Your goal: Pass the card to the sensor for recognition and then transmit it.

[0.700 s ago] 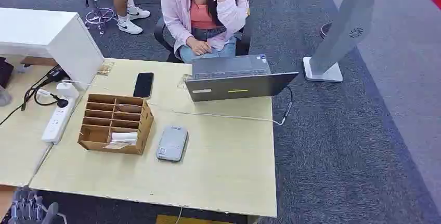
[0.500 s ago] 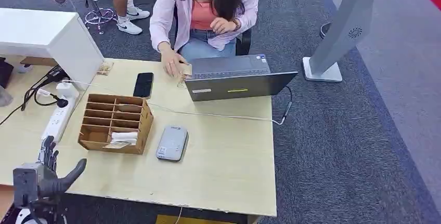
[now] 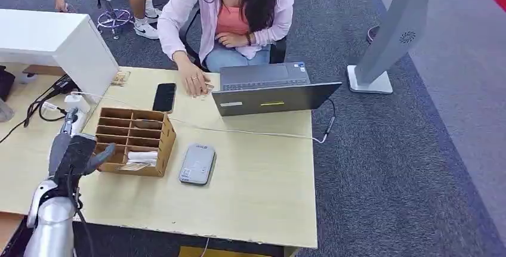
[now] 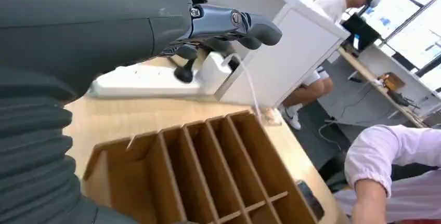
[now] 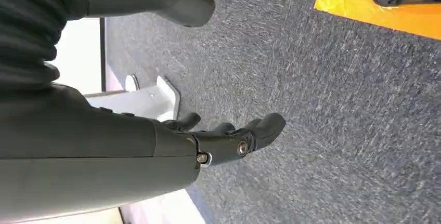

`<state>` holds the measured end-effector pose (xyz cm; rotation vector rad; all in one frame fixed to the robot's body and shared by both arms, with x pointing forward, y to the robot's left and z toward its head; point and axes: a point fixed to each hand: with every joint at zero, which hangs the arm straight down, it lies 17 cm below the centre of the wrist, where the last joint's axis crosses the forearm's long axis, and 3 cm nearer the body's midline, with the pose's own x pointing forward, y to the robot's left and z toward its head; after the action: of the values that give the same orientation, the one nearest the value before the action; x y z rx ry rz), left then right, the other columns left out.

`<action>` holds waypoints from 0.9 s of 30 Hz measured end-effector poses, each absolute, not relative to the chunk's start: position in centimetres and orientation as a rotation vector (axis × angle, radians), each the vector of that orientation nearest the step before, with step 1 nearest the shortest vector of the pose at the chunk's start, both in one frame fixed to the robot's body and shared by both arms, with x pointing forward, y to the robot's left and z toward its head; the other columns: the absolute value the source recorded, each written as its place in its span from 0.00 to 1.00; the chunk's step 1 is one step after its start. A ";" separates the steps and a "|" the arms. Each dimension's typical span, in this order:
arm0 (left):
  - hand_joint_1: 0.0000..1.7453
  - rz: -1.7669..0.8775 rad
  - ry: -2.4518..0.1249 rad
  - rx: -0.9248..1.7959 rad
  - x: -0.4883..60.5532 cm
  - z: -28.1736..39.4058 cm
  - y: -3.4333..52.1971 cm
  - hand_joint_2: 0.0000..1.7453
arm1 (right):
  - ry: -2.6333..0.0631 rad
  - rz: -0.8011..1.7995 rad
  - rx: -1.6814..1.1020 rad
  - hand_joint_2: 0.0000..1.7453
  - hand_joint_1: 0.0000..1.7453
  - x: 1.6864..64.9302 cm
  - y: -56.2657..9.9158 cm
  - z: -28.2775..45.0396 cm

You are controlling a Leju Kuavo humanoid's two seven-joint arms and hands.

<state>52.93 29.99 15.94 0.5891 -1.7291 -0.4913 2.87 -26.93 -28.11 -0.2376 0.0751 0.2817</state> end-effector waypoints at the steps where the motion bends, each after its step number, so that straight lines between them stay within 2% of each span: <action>1: 0.00 -0.516 -1.731 0.620 53.4 16.5 29.8 1.00 | 0.073 0.289 -0.238 1.00 0.00 2.9 -26.9 -28.1; 15: 0.00 -0.826 -1.763 1.121 58.5 26.2 27.7 1.00 | 0.042 0.392 -0.227 1.00 0.00 3.5 -27.1 -28.2; 27: 0.00 -1.037 -1.756 1.591 60.5 34.1 26.1 1.00 | 0.018 0.488 -0.219 1.00 0.00 4.0 -27.5 -28.2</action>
<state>60.52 26.15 34.06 1.5910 -1.7565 -1.0374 3.99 -27.48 -28.22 -0.2187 0.0180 0.4880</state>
